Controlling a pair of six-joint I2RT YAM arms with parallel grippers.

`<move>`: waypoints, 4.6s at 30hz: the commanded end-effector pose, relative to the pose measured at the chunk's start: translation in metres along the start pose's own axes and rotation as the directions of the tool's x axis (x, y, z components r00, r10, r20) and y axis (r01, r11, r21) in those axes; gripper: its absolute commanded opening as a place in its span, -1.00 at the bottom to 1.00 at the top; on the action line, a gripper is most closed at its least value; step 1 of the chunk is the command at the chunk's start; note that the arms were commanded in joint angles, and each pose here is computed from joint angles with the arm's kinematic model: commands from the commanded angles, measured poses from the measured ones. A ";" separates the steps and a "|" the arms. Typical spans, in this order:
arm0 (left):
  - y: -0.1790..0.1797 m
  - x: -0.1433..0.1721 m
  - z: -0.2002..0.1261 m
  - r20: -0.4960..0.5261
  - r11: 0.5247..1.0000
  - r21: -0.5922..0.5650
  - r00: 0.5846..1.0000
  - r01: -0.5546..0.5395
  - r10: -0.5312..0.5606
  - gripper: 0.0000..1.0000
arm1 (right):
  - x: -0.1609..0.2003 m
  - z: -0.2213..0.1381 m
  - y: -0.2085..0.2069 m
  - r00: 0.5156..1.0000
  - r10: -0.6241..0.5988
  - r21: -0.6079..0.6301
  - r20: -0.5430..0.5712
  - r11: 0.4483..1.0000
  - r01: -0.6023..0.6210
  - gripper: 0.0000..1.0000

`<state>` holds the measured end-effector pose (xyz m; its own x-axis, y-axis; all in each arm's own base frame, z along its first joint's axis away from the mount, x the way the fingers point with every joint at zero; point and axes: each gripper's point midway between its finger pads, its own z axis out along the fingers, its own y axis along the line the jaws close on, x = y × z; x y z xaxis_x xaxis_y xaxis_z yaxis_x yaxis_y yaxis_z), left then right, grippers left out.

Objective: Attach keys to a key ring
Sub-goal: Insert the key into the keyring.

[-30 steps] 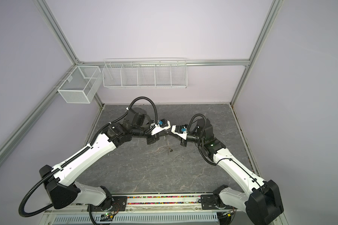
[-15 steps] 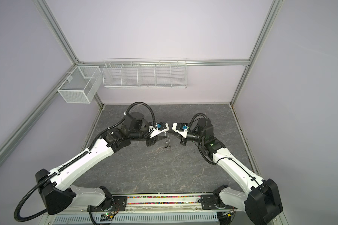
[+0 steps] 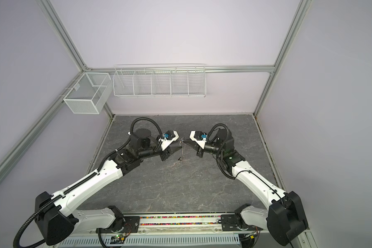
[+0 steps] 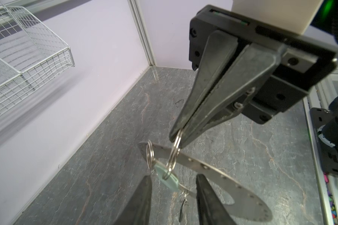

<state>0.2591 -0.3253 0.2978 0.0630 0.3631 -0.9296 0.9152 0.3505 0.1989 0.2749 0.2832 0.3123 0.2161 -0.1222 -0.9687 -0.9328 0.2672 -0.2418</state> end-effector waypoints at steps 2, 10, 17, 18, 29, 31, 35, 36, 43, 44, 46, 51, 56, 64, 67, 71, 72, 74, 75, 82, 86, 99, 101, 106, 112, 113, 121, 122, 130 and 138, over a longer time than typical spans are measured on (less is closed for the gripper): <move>0.002 -0.006 0.006 0.040 0.999 0.011 0.999 0.036 -0.036 -0.42 | -0.008 -0.001 -0.001 0.999 -0.012 0.005 0.044 1.000 0.012 -0.85; 0.012 -0.004 0.011 0.030 0.998 -0.029 0.998 0.051 -0.050 -0.72 | -0.009 0.000 -0.002 0.998 -0.001 0.006 0.060 1.000 0.000 -0.86; 0.016 0.000 0.014 0.007 0.998 -0.042 0.999 0.043 -0.043 -1.00 | -0.010 0.000 -0.012 0.996 0.022 0.059 0.081 0.998 -0.027 -0.85; 0.017 0.001 0.015 0.002 0.998 -0.047 0.999 0.042 -0.042 -1.00 | -0.011 0.001 -0.014 0.996 0.032 0.070 0.086 0.997 -0.038 -0.86; 0.027 0.005 0.027 -0.043 0.989 -0.148 0.999 0.000 -0.006 -1.00 | -0.009 0.006 -0.042 0.979 0.141 0.176 0.146 0.970 -0.166 -0.86; 0.030 0.005 0.029 -0.058 0.983 -0.183 0.998 -0.022 0.012 -1.00 | -0.006 0.007 -0.045 0.978 0.152 0.195 0.144 0.964 -0.179 -0.86; 0.036 0.008 0.032 -0.099 0.967 -0.247 0.994 -0.065 0.042 -1.00 | -0.001 0.007 -0.053 0.975 0.168 0.237 0.144 0.951 -0.199 -0.86; 0.037 0.008 0.032 -0.107 0.963 -0.260 0.993 -0.076 0.050 -1.00 | -0.001 0.007 -0.055 0.975 0.169 0.246 0.146 0.948 -0.202 -0.85; 0.037 0.020 0.042 -0.191 0.936 -0.312 0.976 -0.161 0.104 -1.00 | 0.000 0.007 -0.066 0.971 0.177 0.303 0.163 0.927 -0.220 -0.86; 0.036 0.020 0.043 -0.195 0.933 -0.318 0.975 -0.168 0.109 -1.00 | 0.000 0.007 -0.068 0.970 0.178 0.307 0.165 0.925 -0.222 -0.86; 0.036 0.019 0.044 -0.190 0.931 -0.324 0.975 -0.170 0.112 -1.00 | 0.001 0.009 -0.068 0.969 0.183 0.304 0.167 0.925 -0.227 -0.86; 0.040 0.013 0.039 -0.170 0.919 -0.352 0.977 -0.180 0.127 -0.85 | 0.005 0.014 -0.063 0.972 0.183 0.267 0.150 0.939 -0.218 -0.86; 0.046 0.016 0.018 -0.143 0.914 -0.349 0.976 -0.205 0.164 -0.25 | 0.004 0.018 -0.046 0.981 0.139 0.155 0.133 0.975 -0.159 -0.86; 0.041 0.009 -0.032 0.088 0.999 -0.037 0.995 -0.040 0.043 -0.32 | -0.011 0.011 -0.022 0.982 0.054 -0.037 0.181 0.998 -0.048 -0.86; 0.030 -0.002 -0.037 0.169 0.997 0.077 0.986 -0.027 0.014 -0.38 | -0.018 0.009 -0.015 0.977 0.048 -0.093 0.207 0.995 -0.029 -0.86; 0.016 -0.014 -0.036 0.236 0.981 0.190 0.971 -0.026 -0.020 -0.40 | -0.025 0.008 -0.007 0.971 0.050 -0.150 0.233 0.989 -0.015 -0.86; 0.013 -0.018 -0.037 0.253 0.977 0.211 0.967 -0.031 -0.024 -0.40 | -0.027 0.007 -0.005 0.970 0.048 -0.159 0.239 0.987 -0.010 -0.86; 0.012 -0.021 -0.036 0.270 0.972 0.232 0.962 -0.027 -0.038 -0.40 | -0.028 0.007 -0.004 0.968 0.050 -0.164 0.246 0.986 -0.009 -0.86; 0.013 -0.022 -0.035 0.275 0.972 0.233 0.961 -0.027 -0.040 -0.40 | -0.029 0.006 -0.003 0.968 0.050 -0.170 0.246 0.985 -0.008 -0.86; 0.015 -0.024 -0.031 0.277 0.971 0.240 0.960 -0.020 -0.048 -0.43 | -0.033 0.005 0.002 0.964 0.070 -0.203 0.258 0.979 -0.017 -0.86; 0.016 -0.026 -0.029 0.287 0.971 0.239 0.957 -0.021 -0.050 -0.44 | -0.033 0.007 0.004 0.962 0.080 -0.215 0.262 0.976 -0.022 -0.86; 0.011 -0.028 -0.022 0.266 0.972 0.231 0.964 -0.040 -0.023 -0.55 | -0.030 0.011 0.006 0.962 0.094 -0.226 0.258 0.973 -0.035 -0.86; 0.014 -0.030 -0.023 0.269 0.977 0.211 0.963 -0.037 -0.021 -0.54 | -0.028 0.011 0.006 0.962 0.098 -0.228 0.255 0.973 -0.039 -0.86; 0.018 -0.033 -0.023 0.274 0.981 0.190 0.962 -0.035 -0.018 -0.53 | -0.027 0.012 0.005 0.963 0.100 -0.230 0.251 0.972 -0.041 -0.86; 0.016 -0.041 -0.025 0.298 0.979 0.198 0.955 -0.042 -0.020 -0.45 | -0.024 0.014 0.003 0.964 0.105 -0.230 0.245 0.972 -0.048 -0.86; 0.016 -0.041 -0.025 0.298 0.979 0.201 0.954 -0.042 -0.020 -0.45 | -0.023 0.014 0.003 0.964 0.105 -0.227 0.245 0.973 -0.049 -0.86; 0.016 -0.036 -0.021 0.275 0.977 0.209 0.961 -0.039 -0.021 -0.67 | -0.024 0.014 0.003 0.964 0.103 -0.231 0.246 0.972 -0.045 -0.86; 0.016 -0.037 -0.020 0.277 0.977 0.209 0.961 -0.043 -0.017 -0.70 | -0.024 0.014 0.002 0.964 0.103 -0.230 0.246 0.972 -0.045 -0.86; 0.011 -0.033 -0.013 0.240 0.972 0.230 0.971 -0.057 0.000 -0.77 | -0.025 0.014 0.002 0.963 0.106 -0.233 0.247 0.971 -0.047 -0.86; 0.007 -0.027 -0.010 0.211 0.971 0.227 0.977 -0.072 0.023 -0.90 | -0.026 0.013 0.001 0.961 0.103 -0.228 0.256 0.973 -0.044 -0.85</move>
<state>0.2609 -0.3207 0.3282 0.1581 0.1593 -0.9745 0.9755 0.1276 0.1792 0.2770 0.2982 0.3204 0.1277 0.1178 -0.9848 -0.9904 0.0677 -0.1204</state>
